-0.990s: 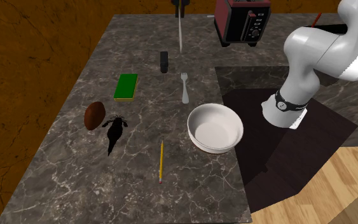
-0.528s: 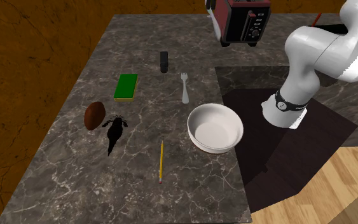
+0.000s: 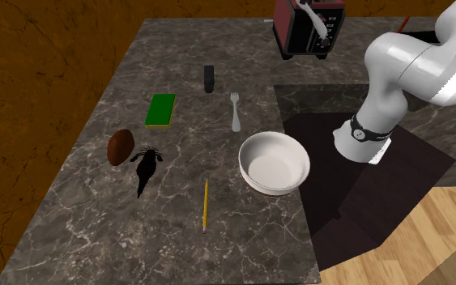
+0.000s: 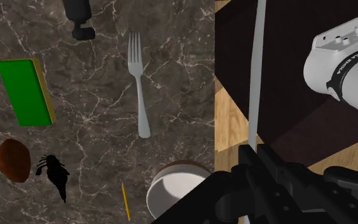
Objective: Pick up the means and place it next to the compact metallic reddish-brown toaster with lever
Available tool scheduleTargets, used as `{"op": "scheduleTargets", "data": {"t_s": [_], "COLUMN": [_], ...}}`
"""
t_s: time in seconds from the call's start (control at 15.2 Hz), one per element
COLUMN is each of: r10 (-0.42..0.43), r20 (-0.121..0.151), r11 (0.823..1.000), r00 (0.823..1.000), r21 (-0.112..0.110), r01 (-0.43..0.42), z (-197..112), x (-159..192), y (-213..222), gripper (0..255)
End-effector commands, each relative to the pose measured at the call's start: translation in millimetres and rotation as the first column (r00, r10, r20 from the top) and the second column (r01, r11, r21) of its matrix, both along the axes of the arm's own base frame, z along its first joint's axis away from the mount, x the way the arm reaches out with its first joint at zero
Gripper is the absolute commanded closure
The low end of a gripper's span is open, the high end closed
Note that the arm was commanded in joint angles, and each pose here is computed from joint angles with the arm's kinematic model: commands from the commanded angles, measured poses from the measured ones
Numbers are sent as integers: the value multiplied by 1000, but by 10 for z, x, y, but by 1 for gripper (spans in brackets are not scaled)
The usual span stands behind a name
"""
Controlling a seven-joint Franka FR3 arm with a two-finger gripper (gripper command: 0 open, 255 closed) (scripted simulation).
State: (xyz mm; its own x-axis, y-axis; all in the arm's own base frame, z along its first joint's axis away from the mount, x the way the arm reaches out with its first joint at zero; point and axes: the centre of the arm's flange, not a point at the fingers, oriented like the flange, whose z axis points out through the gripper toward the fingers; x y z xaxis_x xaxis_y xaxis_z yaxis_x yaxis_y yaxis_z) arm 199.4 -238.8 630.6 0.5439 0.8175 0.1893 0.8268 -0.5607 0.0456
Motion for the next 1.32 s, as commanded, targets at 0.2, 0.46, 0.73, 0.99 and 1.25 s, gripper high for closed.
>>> {"op": "scheduleTargets", "data": {"t_s": [0.2,0.46,0.73,0.99,1.25], "r10": [0,0,0,0,0], "r20": [-2,-2,-2,-2,-2], "r11": [1000,1000,1000,1000,1000], "r00": [1000,1000,1000,1000,1000], "r21": [0,0,0,0,0], "r01": [0,0,0,0,0], "z": [8,8,8,8,8], "x": [-667,-1192,-1717,-2243,-2768], "y": [78,131,184,237,290], "gripper": [255,255,255,255,255]}}
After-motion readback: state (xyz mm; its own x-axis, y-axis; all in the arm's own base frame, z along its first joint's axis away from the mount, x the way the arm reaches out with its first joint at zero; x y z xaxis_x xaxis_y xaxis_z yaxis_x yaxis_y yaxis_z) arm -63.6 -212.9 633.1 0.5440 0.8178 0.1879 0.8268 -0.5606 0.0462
